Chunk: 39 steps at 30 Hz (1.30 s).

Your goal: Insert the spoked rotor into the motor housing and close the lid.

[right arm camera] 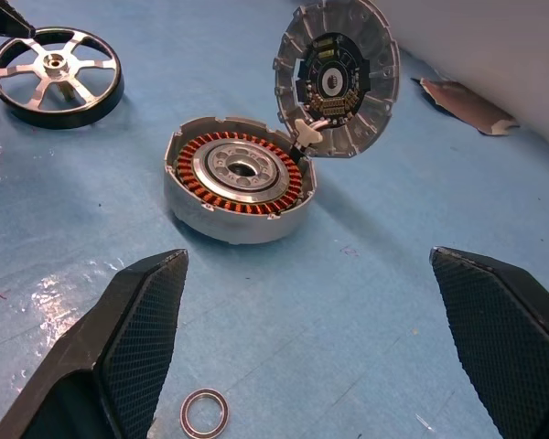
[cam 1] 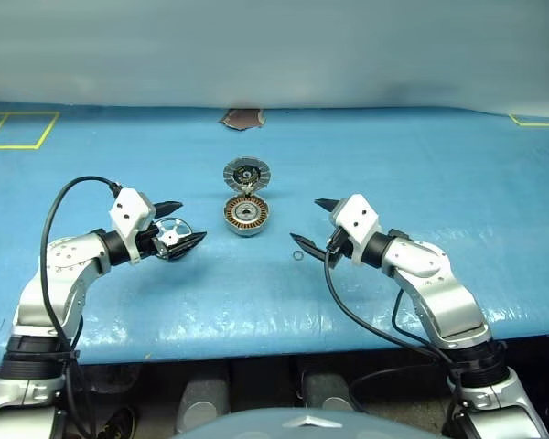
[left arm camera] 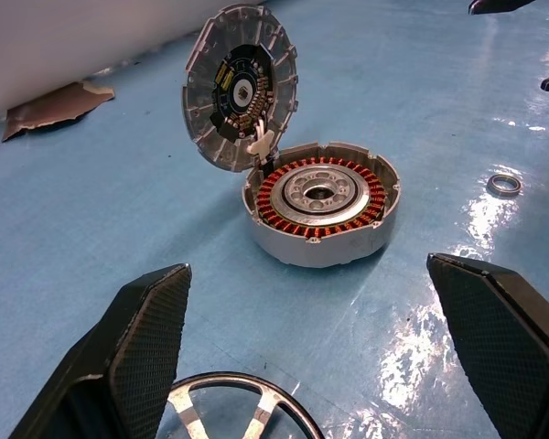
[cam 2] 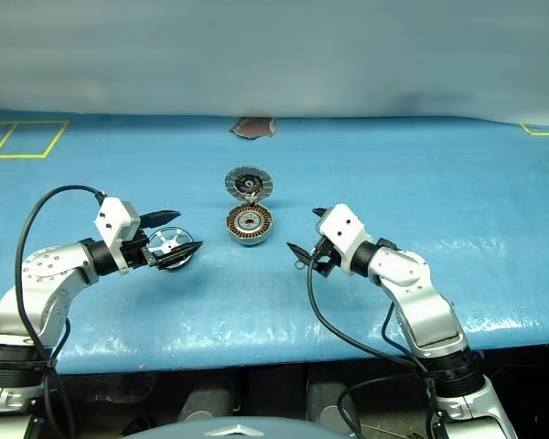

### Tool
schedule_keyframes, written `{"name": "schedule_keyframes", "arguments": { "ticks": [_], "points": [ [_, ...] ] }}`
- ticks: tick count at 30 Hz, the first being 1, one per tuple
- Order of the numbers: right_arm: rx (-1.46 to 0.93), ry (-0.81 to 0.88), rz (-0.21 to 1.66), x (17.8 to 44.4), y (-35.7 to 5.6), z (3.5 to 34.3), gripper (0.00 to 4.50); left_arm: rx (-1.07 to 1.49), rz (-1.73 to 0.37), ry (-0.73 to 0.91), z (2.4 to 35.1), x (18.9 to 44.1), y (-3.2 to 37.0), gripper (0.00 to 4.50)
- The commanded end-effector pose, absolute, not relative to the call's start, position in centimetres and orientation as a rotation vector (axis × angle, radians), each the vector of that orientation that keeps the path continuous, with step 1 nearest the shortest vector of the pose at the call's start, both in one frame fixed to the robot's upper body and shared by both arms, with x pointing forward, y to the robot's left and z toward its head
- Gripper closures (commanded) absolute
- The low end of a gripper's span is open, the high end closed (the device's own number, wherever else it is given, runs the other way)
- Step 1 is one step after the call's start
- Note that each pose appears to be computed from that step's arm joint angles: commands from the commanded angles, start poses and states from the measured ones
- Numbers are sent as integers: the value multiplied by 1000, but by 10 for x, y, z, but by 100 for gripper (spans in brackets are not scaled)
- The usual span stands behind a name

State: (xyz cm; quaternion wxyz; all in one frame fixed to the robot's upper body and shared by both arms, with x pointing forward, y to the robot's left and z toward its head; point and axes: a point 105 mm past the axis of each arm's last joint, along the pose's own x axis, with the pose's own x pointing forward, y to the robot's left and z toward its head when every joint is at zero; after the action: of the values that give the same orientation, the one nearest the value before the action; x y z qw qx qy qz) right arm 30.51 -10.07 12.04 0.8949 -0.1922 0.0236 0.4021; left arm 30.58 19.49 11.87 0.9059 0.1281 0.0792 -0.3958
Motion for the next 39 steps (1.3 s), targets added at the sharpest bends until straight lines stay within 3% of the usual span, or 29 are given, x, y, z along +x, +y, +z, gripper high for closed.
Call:
{"name": "schedule_keyframes", "arguments": {
  "ticks": [1, 31, 39],
  "points": [
    [-420, 3, 867, 304, -91, 131, 2, 302, -817, 102, 135, 305, 194, 0],
    [-533, 39, 897, 318, -88, 127, 2, 292, -809, 84, 137, 300, 192, 0],
    [-777, 100, 1102, 322, -54, 118, 2, 283, -791, 110, 129, 296, 194, 0]
  ]
}}
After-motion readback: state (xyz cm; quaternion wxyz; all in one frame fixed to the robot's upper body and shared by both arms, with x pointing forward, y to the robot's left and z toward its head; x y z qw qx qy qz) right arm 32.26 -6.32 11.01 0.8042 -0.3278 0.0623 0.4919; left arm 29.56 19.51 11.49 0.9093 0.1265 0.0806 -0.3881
